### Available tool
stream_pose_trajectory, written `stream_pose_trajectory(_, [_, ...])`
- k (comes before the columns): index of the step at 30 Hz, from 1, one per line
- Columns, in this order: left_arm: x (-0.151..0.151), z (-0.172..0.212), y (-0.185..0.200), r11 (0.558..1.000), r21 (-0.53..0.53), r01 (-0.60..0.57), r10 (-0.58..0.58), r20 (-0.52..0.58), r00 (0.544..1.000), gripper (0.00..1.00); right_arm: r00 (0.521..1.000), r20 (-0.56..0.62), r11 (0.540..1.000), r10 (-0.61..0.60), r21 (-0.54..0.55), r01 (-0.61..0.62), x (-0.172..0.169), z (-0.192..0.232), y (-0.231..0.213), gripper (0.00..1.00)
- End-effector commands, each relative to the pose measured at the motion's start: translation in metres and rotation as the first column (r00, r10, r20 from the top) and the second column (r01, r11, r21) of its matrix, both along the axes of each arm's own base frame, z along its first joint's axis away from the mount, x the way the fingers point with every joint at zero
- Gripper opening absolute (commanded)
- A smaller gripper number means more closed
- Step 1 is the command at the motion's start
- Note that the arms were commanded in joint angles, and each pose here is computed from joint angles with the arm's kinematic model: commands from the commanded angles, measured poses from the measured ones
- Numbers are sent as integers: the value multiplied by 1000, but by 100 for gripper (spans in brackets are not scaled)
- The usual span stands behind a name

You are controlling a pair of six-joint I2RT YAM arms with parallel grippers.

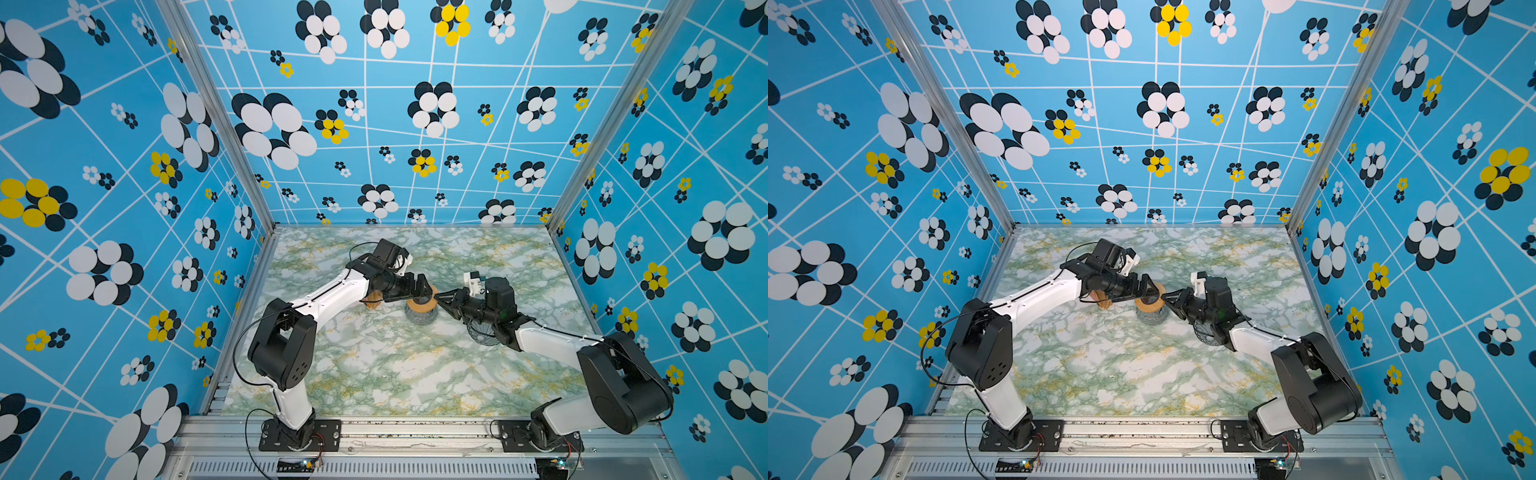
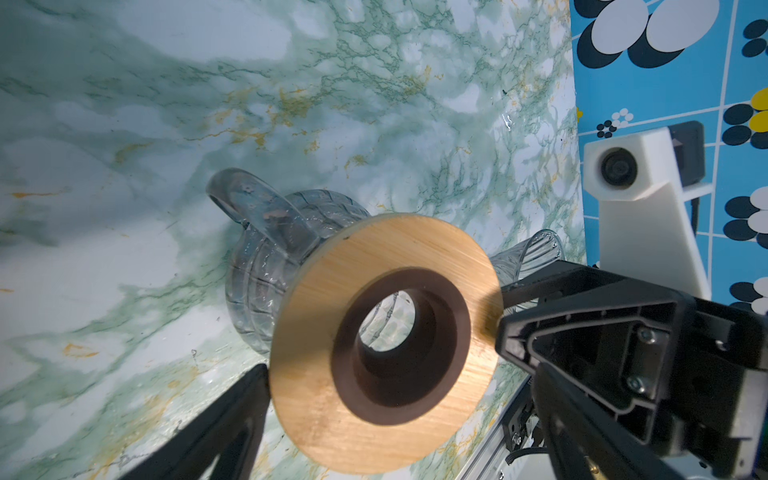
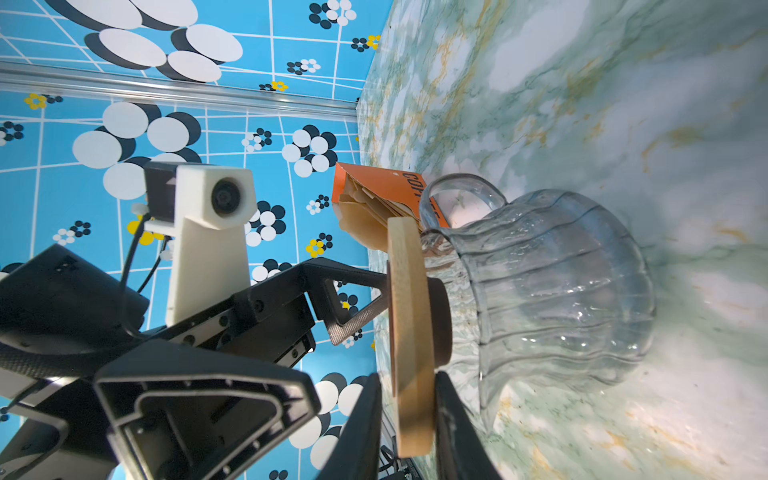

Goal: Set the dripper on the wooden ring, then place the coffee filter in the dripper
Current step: 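Open the right gripper to leave the ring on the pitcher and withdraw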

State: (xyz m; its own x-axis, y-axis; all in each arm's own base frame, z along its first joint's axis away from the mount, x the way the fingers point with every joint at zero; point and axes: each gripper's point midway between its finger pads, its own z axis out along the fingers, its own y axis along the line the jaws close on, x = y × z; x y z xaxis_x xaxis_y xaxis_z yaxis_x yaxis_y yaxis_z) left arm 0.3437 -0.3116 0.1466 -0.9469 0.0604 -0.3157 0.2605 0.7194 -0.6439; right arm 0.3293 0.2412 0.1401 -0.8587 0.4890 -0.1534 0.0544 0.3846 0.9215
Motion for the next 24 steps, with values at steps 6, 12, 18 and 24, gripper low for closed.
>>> stream_pose_trajectory(6, [-1,9,-7,1000,-12,24,-24,20,1000,99,1000,-1,993,-19,-113,19,2,0,-11,25])
stream_pose_trajectory(12, [-2,10,-8,999,-17,27,-27,19,999,99,1000,-2,992,-18,-128,18,6,-2,-11,25])
stream_pose_trajectory(18, [-2,11,-9,999,-22,27,-26,19,999,99,1000,-4,989,-17,-145,16,11,-5,-10,25])
stream_pose_trajectory(24, [-2,12,-8,1000,-18,25,-24,24,999,99,1000,-11,978,-25,-208,22,8,-9,-17,25])
